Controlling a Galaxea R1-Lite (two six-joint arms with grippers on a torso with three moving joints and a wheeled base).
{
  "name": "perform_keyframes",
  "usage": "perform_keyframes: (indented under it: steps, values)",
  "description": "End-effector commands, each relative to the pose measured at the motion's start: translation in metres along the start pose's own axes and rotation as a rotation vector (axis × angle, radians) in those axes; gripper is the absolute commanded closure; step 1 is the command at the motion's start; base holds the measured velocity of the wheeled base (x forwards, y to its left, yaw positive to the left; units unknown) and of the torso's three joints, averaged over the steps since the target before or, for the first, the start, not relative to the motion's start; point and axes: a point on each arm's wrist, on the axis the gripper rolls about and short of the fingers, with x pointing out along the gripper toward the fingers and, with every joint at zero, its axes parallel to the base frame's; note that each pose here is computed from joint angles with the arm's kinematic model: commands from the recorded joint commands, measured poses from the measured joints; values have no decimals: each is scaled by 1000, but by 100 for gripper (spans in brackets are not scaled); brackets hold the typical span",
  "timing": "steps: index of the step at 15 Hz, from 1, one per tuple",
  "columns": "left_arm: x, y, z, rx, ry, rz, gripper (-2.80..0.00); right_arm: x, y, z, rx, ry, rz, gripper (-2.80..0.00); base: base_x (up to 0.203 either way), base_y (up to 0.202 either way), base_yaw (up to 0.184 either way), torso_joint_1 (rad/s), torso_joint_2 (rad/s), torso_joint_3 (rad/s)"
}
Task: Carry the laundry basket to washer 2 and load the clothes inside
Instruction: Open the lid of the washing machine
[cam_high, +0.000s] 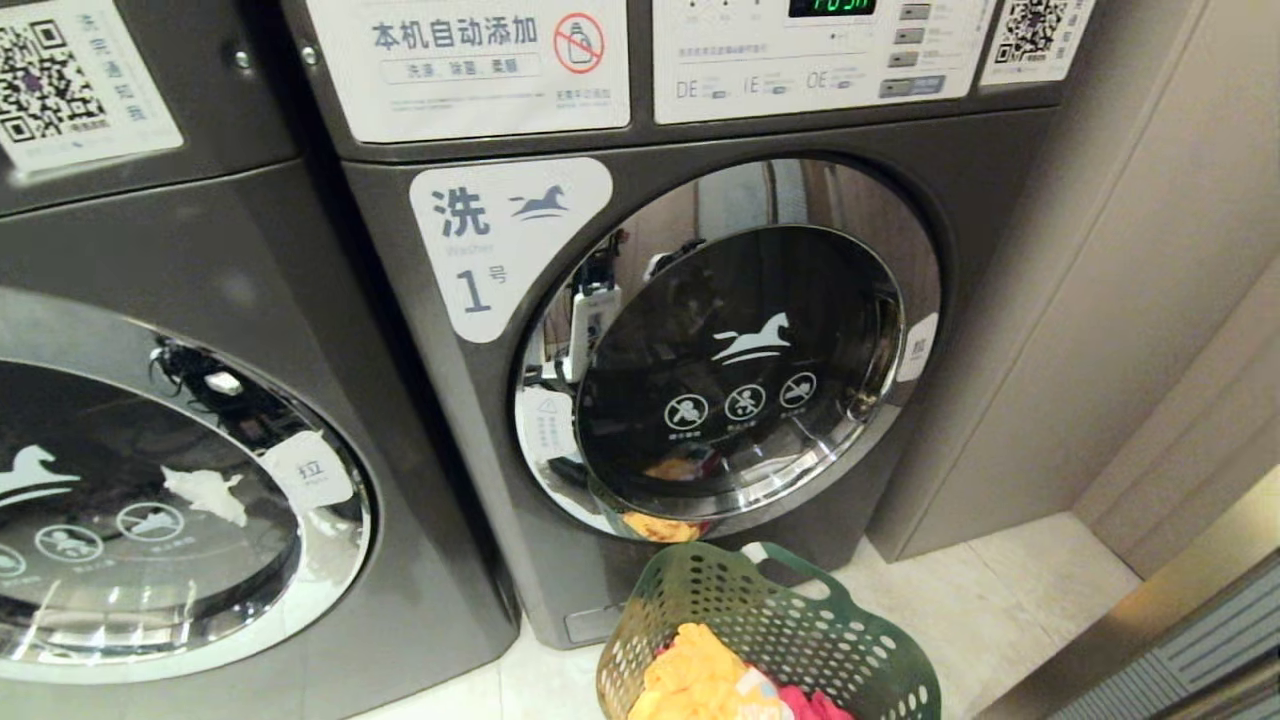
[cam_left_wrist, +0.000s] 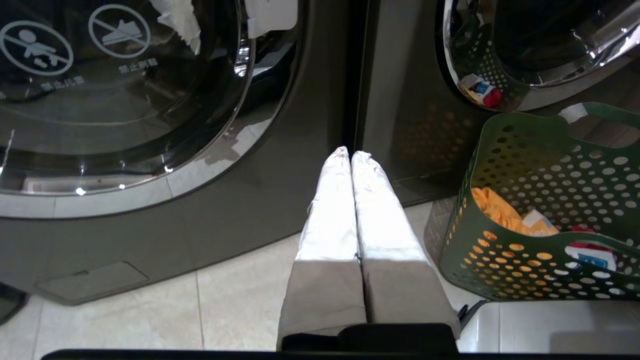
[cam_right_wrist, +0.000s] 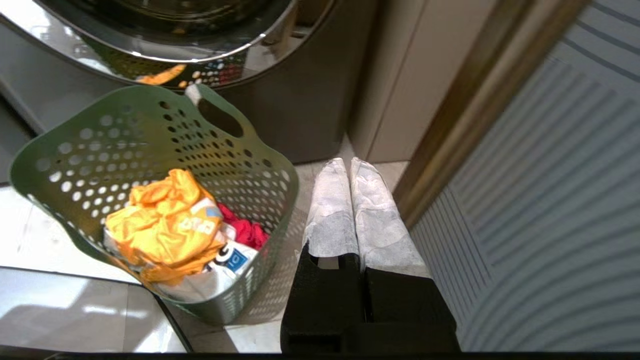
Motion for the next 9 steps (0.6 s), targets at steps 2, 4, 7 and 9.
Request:
perform_keyframes:
  steps: [2, 4, 7, 9]
  values:
    - [0, 0, 0, 49, 0, -9, 0, 0, 0, 0, 1, 4, 0, 0, 0, 0, 0, 0, 0, 0]
    - [0, 0, 0, 51, 0, -20, 0, 0, 0, 0, 3, 4, 0, 0, 0, 0, 0, 0, 0, 0]
    - [0, -1, 0, 41, -2, -28, 0, 0, 0, 0, 5, 3, -1, 0, 0, 0, 0, 0, 0, 0]
    - [0, -1, 0, 41, -1, -29, 0, 0, 0, 0, 4, 2, 0, 0, 0, 0, 0, 0, 0, 0]
